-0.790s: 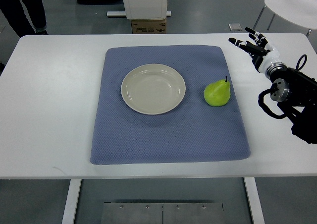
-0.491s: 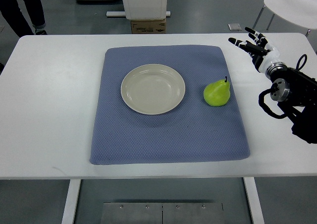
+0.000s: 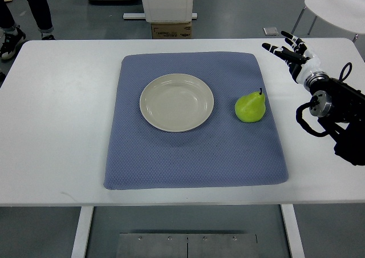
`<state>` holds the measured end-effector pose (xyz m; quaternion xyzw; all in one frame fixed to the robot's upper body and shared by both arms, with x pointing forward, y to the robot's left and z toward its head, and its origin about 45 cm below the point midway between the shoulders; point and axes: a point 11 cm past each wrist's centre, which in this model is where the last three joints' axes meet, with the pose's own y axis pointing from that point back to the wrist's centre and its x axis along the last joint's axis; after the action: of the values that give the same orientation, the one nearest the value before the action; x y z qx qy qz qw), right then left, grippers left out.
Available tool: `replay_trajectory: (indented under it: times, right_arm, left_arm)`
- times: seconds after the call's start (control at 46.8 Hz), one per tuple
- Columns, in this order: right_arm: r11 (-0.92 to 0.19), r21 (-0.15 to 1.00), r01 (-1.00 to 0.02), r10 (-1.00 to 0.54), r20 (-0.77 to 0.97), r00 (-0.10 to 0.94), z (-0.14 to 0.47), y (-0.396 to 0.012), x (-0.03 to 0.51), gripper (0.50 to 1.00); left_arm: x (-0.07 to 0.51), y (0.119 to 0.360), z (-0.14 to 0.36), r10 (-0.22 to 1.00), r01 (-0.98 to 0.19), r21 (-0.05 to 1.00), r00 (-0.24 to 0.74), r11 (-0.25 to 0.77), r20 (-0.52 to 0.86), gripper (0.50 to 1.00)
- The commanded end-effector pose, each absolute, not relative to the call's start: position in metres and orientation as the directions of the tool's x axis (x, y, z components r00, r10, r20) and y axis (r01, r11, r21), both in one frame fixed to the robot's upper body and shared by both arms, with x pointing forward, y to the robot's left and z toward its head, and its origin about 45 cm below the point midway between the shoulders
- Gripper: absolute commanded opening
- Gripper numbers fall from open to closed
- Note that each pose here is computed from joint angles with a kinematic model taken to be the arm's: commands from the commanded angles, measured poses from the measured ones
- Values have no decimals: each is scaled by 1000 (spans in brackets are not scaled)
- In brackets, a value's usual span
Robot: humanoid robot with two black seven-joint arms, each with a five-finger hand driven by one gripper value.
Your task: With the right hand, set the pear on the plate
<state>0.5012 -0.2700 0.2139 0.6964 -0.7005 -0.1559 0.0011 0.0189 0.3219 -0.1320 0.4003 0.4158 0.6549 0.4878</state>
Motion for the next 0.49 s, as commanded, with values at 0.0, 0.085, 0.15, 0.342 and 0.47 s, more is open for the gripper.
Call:
replay_trajectory:
  times: [0.0,0.085,0.15,0.342,0.47]
  right_arm:
    - [-23,214,-976,-976,-217,-25,217,-267,503,1000]
    - [-23,211,-977,-976,-218,-24,217,-266,503,1000]
    - [-23,192,-981,-975,-221,-20,219,-263,503,1000]
    - [0,178,-984,-975,-219,-40,212,-270,500,1000]
    - [1,178,-984,-974,-222,-41,211,-266,501,1000]
  left_arm:
    - [19,322,-132,972,-306,935,-203,-178,119,1000]
    - [19,322,-132,972,-306,935,-203,-178,119,1000]
    - [19,322,-132,972,-306,935,-203,-178,119,1000]
    - [19,322,-132,972,-306,935,-203,-178,119,1000]
    - [19,322,-132,972,-306,935,-203,-178,119,1000]
